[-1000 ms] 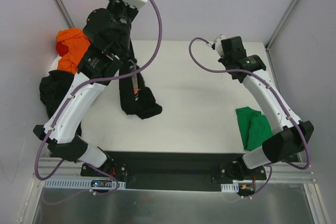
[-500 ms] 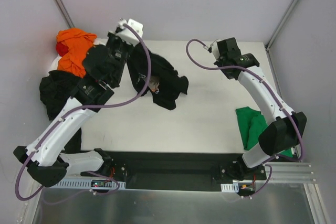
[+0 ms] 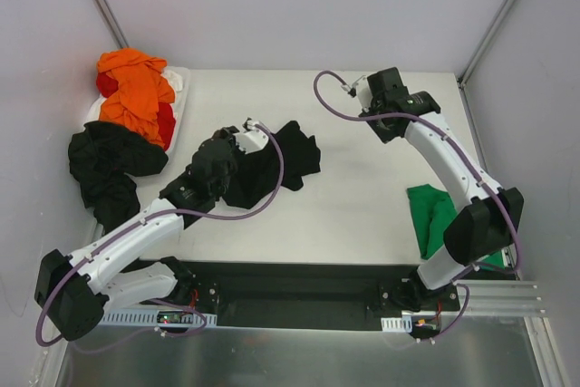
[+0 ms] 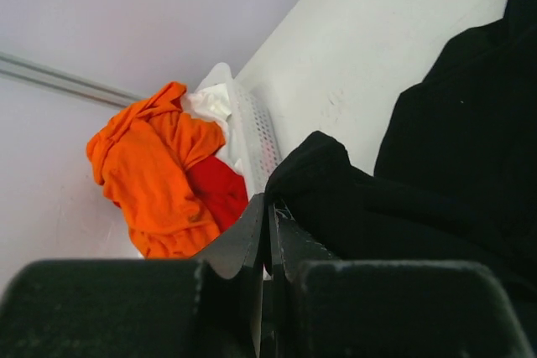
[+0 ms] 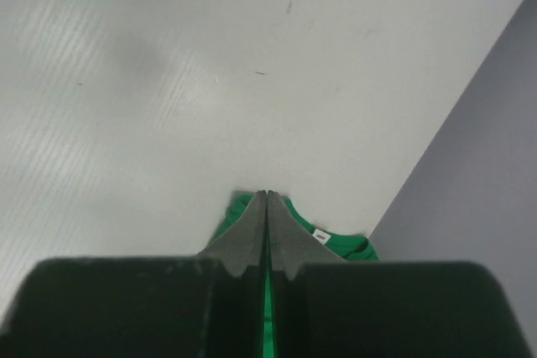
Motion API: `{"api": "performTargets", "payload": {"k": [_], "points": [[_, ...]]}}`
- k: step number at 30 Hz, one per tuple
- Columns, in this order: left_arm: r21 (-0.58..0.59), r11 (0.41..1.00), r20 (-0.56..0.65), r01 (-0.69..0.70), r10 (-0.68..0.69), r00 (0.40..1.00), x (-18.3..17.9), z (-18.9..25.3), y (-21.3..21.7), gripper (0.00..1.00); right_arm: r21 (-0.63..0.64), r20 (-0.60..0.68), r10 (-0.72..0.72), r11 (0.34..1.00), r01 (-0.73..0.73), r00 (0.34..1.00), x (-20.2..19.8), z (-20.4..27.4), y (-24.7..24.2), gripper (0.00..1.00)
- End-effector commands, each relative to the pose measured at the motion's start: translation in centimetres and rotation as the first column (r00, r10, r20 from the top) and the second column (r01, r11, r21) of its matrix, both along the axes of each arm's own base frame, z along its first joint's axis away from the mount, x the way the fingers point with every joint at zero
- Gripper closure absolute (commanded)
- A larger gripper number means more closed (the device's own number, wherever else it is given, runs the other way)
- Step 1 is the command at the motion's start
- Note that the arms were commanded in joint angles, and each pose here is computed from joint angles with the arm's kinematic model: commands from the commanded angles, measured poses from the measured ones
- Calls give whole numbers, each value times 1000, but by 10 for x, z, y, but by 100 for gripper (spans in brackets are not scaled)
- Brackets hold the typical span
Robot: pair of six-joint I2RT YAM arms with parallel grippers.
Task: Fold and stack the t-shirts
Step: Flatten out the tshirt
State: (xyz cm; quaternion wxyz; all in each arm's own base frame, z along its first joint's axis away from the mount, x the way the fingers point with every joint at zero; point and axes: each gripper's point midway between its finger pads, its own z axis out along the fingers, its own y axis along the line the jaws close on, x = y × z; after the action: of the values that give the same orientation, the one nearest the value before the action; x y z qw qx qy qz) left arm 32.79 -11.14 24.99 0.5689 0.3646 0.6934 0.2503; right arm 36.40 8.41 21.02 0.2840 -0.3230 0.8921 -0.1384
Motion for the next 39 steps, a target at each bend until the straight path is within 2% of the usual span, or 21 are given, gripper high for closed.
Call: {"api": "performTargets", "payload": {"k": [1, 5, 8, 9, 13, 14, 16, 19, 20, 25, 29, 39], "points": [[-47, 998, 155, -47, 54, 986, -2, 36, 12, 100, 83, -62, 50, 996, -44, 997, 8, -7, 31, 99], [-13, 999, 141, -49, 50, 989, 0, 15, 11, 100, 141, -105, 111, 985, -96, 988, 24, -22, 64, 99], [15, 998, 138, -58, 55, 989, 4, 0, 11, 100, 234, -110, 156, 964, -126, 982, 38, -22, 91, 99], [23, 998, 137, -56, 52, 989, 4, -3, 10, 100, 284, -146, 181, 949, -134, 973, 40, -35, 105, 98], [37, 998, 115, -53, 48, 992, 8, -20, 6, 100, 357, -144, 221, 921, -157, 965, 55, -49, 135, 91], [31, 998, 118, -53, 49, 992, 9, -20, 5, 100, 359, -137, 229, 918, -167, 964, 58, -49, 141, 79], [37, 998, 108, -50, 46, 993, 11, -26, 3, 100, 378, -133, 252, 907, -186, 959, 63, -51, 155, 68], [33, 998, 96, -47, 43, 994, 13, -34, 1, 100, 435, -160, 273, 882, -181, 949, 65, -61, 174, 34], [28, 999, 94, -44, 42, 995, 14, -35, -1, 100, 443, -164, 278, 878, -181, 946, 65, -63, 177, 26], [36, 998, 75, -42, 39, 996, 16, -49, -4, 100, 511, -188, 312, 841, -178, 931, 67, -76, 200, 25], [46, 998, 75, -42, 38, 996, 18, -52, -4, 100, 509, -205, 315, 843, -174, 927, 67, -89, 204, 31], [61, 997, 69, -45, 41, 997, 20, -60, -5, 100, 493, -208, 319, 851, -183, 925, 72, -105, 203, 36]]}}
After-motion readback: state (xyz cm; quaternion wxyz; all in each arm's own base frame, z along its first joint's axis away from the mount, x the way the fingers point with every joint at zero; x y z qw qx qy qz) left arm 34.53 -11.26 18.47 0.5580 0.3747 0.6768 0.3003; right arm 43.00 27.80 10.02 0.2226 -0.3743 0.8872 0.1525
